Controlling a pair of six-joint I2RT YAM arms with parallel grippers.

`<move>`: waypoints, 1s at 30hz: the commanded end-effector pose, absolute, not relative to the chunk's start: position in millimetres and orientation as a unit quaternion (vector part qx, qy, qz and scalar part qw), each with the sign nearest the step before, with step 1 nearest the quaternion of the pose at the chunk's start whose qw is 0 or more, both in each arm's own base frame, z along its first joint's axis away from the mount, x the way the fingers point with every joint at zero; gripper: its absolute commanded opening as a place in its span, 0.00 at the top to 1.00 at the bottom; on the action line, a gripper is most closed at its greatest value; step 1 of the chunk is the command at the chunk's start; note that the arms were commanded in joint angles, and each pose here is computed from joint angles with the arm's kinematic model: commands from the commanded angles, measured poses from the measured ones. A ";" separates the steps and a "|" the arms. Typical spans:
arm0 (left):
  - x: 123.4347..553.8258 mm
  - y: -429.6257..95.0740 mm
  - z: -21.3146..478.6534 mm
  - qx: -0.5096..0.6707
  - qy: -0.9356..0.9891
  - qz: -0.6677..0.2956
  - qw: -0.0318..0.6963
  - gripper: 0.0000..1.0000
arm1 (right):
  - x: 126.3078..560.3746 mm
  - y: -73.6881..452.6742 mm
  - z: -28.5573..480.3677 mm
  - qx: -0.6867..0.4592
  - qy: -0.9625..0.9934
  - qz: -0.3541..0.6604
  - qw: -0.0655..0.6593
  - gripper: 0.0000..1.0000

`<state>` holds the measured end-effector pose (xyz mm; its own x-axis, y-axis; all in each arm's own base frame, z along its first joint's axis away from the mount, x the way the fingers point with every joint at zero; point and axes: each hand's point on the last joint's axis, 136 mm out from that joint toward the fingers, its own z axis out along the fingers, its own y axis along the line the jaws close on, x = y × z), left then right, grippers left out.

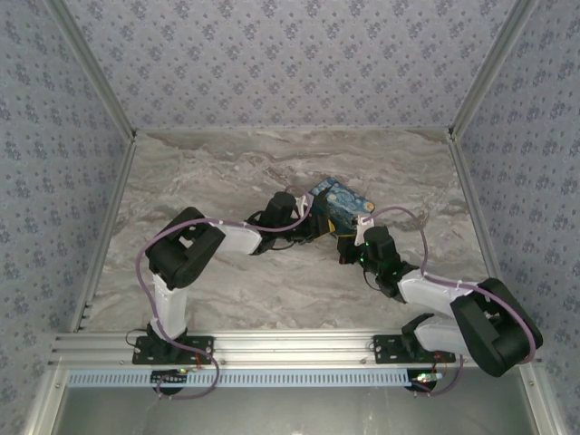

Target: Unlock the padlock with the key

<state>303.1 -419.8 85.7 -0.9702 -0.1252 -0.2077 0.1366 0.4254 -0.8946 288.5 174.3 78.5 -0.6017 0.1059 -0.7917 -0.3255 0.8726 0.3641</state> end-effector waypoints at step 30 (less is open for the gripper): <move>290.8 -433.3 109.8 0.021 0.810 -0.576 0.107 0.76 | 311.1 189.2 102.7 -0.058 0.828 0.273 0.487 1.00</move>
<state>306.6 -418.6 85.5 -0.9707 -0.1547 -0.1837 0.1024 0.4253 -0.8993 296.3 179.1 78.2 -0.5829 0.1200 -0.8036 -0.3335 0.8665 0.3713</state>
